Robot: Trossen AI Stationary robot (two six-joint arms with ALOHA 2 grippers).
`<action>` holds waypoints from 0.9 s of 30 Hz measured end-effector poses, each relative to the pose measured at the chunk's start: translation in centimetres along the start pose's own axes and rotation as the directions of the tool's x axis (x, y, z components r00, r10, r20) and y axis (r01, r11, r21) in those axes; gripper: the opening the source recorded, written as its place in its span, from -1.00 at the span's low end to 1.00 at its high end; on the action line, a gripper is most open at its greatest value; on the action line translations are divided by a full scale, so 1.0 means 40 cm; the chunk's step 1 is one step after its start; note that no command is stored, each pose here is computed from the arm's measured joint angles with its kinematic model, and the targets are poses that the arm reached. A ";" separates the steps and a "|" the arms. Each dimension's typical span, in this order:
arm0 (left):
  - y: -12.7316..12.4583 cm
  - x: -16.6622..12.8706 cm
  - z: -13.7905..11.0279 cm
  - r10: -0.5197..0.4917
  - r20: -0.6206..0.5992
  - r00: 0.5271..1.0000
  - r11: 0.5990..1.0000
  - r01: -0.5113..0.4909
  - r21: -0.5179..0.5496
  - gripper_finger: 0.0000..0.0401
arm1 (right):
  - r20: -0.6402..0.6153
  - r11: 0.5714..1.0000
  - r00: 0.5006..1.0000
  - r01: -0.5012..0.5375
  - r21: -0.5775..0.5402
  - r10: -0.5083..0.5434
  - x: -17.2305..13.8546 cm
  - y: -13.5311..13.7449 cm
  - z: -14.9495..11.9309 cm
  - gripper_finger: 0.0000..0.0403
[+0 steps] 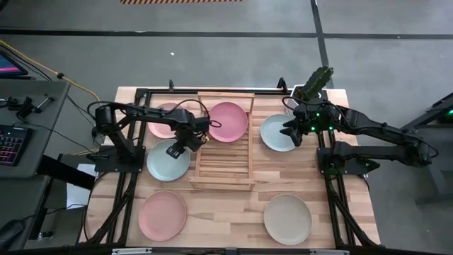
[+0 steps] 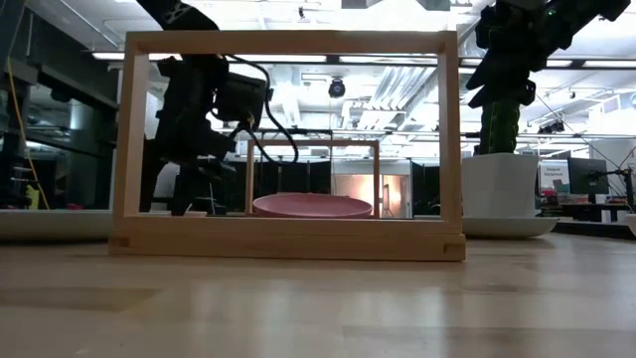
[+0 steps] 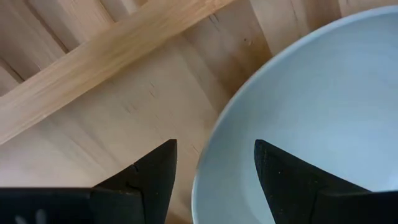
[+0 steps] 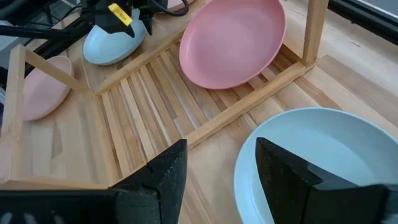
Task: Place and stack plates onto a shelf
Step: Put the left blue plate on the shelf
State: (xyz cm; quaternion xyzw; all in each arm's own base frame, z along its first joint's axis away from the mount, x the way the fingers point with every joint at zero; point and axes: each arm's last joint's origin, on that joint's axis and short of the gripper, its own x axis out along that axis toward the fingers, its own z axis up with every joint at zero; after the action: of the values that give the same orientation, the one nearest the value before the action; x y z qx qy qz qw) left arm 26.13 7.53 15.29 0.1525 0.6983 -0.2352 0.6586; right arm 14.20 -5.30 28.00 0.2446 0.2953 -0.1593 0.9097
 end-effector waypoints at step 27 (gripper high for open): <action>0.009 -0.003 0.003 -0.015 -0.012 1.000 0.976 0.012 -0.219 -0.98 | -0.001 1.000 1.000 -0.001 0.004 0.001 0.000 0.000 0.000 -0.15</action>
State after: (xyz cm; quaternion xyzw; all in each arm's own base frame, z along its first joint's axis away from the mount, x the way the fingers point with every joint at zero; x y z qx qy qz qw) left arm 26.44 7.78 15.34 0.0758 0.7256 -0.1600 0.6649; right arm 14.21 -5.28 27.98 0.2465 0.2955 -0.1593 0.9091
